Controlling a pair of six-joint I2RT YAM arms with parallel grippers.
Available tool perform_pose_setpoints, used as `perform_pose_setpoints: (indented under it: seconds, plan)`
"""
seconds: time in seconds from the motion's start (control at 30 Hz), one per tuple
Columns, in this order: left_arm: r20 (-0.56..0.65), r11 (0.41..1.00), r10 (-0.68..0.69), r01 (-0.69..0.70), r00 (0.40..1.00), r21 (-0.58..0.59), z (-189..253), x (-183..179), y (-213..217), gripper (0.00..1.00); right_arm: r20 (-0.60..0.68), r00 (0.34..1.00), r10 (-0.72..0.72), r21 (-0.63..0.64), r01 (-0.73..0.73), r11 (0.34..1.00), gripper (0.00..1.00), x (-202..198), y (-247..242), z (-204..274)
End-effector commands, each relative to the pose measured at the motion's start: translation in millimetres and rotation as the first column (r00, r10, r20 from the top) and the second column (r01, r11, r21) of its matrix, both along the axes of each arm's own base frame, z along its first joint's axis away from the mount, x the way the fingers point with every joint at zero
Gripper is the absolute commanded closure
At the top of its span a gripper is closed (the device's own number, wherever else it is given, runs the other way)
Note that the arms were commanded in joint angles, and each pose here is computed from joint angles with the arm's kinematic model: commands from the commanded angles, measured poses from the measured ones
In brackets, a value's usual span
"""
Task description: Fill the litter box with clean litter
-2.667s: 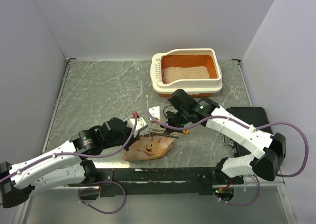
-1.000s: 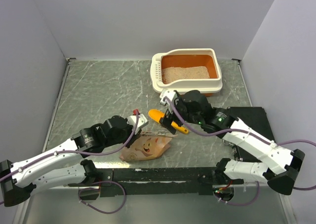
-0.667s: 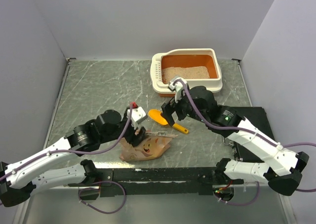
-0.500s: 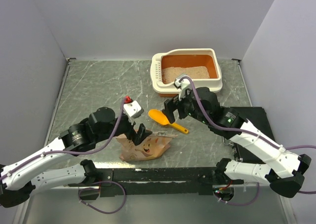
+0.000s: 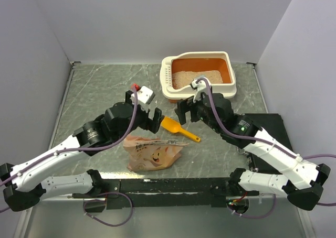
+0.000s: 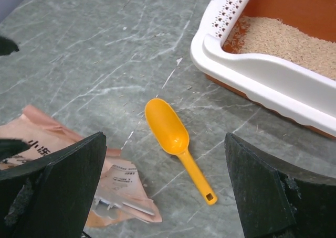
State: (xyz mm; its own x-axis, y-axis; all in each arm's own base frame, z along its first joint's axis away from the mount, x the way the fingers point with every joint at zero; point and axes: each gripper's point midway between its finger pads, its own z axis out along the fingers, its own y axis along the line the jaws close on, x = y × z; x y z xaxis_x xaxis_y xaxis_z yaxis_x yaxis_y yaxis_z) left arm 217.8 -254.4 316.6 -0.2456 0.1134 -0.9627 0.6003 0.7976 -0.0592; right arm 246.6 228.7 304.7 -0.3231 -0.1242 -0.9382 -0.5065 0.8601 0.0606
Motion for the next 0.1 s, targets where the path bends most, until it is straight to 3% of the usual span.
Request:
perform_pose_setpoints:
  seconds: [0.0, 0.07]
  plan:
    - [0.032, 0.993, 0.083, -0.079, 0.996, -0.089, 30, 12, 2, 0.03, 0.044, 0.999, -0.003, 0.043, 0.001, 0.999, 0.00, -4, -7, 20]
    - [0.036, 0.991, 0.087, -0.082, 0.996, -0.103, 30, 14, 0, 0.03, 0.056, 0.991, -0.118, 0.056, 0.115, 0.992, 0.00, 6, -22, 24]
